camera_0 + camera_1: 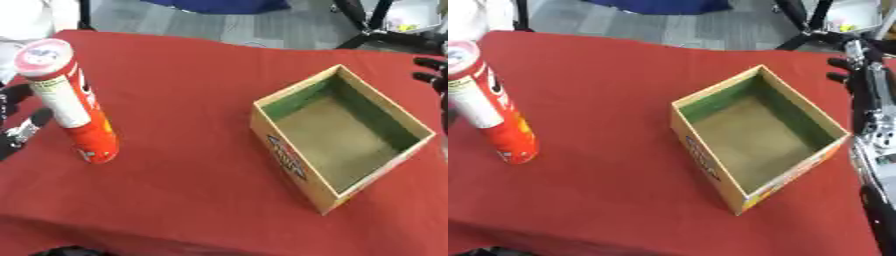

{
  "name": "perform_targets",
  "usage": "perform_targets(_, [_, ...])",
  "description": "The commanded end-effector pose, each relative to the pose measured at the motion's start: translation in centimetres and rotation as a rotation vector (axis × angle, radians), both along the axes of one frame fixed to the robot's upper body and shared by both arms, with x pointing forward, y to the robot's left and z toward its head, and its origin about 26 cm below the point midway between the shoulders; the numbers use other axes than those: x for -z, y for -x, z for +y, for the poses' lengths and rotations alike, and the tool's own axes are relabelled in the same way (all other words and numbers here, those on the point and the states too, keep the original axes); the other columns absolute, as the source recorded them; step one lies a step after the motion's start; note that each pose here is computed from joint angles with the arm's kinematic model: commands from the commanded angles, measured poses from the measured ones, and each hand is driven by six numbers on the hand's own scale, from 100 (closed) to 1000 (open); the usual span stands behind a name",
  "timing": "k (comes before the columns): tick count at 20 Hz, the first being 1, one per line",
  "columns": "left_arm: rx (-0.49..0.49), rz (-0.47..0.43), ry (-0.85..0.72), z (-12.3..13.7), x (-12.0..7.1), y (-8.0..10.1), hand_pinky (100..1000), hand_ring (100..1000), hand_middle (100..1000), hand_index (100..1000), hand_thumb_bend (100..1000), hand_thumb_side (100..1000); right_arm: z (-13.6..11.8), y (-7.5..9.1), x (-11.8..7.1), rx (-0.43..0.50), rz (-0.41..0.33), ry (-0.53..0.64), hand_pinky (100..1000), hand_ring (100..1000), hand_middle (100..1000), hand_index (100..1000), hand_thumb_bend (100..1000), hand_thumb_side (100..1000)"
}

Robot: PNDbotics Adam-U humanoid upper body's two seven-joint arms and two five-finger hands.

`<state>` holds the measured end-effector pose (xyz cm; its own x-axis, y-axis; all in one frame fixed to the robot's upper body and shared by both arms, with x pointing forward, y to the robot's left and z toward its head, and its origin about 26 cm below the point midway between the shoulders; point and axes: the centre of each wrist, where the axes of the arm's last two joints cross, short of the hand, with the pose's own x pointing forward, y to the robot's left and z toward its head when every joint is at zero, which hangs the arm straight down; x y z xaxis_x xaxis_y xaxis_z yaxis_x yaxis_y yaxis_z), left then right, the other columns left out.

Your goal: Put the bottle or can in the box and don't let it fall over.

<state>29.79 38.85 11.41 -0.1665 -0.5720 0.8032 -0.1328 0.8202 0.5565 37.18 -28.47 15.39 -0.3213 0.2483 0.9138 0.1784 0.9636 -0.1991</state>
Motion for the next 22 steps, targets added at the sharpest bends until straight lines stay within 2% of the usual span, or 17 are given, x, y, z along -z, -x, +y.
perform_targets(1, [0.002, -0.018, -0.019, 0.2, -0.99, -0.19, 1000, 962, 841, 924, 792, 730, -0.3, -0.11, -0.92, 0.005, -0.026, 0.021, 790, 825, 873, 918, 100, 906])
perform_targets(12, [0.018, -0.015, -0.005, -0.08, -1.03, -0.48, 1000, 973, 872, 974, 839, 765, -0.36, -0.11, -0.8, 0.008, -0.021, 0.019, 790, 817, 865, 917, 100, 906])
perform_targets(22, [0.009, -0.001, 0.01, -0.33, -1.1, -1.06, 1000, 970, 870, 973, 805, 731, -0.37, -0.14, -0.73, 0.009, -0.016, 0.018, 789, 814, 862, 918, 100, 908])
